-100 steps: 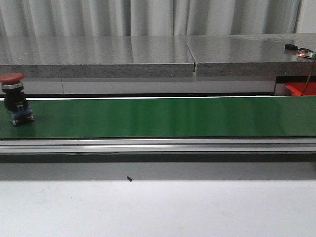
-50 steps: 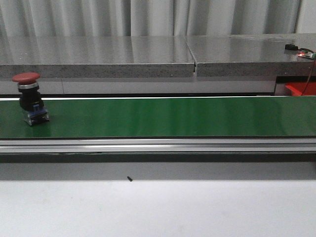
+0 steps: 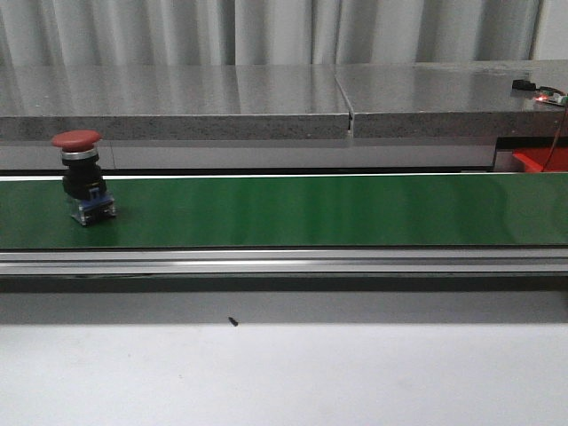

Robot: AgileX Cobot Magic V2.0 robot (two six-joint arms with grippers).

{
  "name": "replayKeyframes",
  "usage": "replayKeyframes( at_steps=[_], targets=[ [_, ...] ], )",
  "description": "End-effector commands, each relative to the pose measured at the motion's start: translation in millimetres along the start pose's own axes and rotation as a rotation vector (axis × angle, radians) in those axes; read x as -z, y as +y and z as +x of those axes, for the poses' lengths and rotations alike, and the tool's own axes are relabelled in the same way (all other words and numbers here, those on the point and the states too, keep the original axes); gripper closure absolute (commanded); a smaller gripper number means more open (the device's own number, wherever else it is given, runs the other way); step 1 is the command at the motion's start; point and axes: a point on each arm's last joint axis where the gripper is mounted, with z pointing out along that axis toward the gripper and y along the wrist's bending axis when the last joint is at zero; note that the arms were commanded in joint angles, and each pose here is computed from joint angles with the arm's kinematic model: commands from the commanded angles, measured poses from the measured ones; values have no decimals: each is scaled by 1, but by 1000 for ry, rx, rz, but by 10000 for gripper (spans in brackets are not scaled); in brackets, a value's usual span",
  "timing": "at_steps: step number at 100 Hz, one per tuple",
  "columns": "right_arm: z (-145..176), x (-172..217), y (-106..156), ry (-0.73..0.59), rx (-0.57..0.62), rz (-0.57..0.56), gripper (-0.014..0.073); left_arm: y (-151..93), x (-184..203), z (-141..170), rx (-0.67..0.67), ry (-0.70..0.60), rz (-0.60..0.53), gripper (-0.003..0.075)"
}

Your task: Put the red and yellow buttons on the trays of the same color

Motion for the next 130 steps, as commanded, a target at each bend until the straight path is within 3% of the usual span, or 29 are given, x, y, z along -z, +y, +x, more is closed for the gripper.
replayKeyframes(
  at_steps=[1, 36, 69, 100, 130],
  targets=[
    [-13, 3, 2, -86, 5, -14, 654, -16, 28, -13, -26, -123, 27, 731],
    [-12, 2, 2, -82, 5, -14, 654, -55, 76, 13, -115, -198, 142, 739],
    [-36, -6, 10, 7, 54, -57, 654, -61, 110, 63, -137, -270, 159, 739],
    [-74, -38, 45, 128, 164, -229, 654, -62, 137, 105, -146, -366, 162, 739],
    [-97, -90, 99, 292, 256, -344, 650, -63, 144, 115, -154, -369, 169, 739]
  ],
)
